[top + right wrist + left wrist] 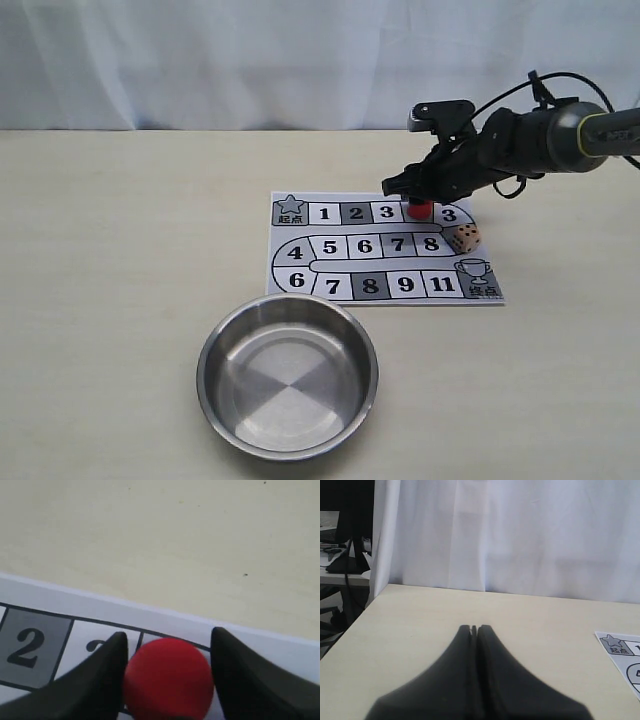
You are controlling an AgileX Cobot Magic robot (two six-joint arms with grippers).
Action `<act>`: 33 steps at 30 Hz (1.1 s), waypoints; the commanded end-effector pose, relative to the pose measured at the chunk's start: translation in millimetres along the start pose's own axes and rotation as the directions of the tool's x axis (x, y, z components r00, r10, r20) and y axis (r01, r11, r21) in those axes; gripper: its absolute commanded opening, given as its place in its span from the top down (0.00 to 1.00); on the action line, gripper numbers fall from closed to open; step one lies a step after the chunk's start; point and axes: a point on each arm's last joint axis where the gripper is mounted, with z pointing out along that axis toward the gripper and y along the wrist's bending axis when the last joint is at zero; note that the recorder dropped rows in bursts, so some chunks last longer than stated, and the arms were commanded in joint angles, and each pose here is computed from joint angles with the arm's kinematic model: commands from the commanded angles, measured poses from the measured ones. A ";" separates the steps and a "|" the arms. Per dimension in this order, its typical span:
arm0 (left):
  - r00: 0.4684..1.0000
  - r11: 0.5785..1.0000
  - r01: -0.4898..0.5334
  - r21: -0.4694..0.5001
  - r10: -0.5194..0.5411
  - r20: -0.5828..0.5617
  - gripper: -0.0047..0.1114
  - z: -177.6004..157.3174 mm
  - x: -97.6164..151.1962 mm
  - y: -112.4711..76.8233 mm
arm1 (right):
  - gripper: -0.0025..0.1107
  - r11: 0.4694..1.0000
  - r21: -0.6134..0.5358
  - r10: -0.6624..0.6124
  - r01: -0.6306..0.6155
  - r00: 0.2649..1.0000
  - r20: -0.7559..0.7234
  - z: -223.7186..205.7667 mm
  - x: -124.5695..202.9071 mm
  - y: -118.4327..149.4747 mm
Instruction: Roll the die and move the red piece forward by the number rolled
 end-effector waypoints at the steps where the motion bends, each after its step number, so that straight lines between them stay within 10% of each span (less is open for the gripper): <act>1: 1.000 1.000 -0.001 0.001 0.001 0.021 0.96 -0.4 -3.2 -0.2 | 0.44 1.000 0.008 0.010 -0.010 1.000 0.009 1.7 1.0 -3.0; 23: 1.000 1.000 -0.001 0.001 0.001 0.019 0.96 -0.4 -3.0 -0.2 | 0.38 1.000 -0.022 0.005 -0.004 0.998 0.058 -59.7 -35.7 2.7; 33: 1.000 1.000 -0.001 0.001 0.001 0.019 0.96 -0.4 -3.0 -0.2 | 0.90 0.999 -0.047 0.016 -0.024 0.987 -0.162 -93.8 -27.6 -0.4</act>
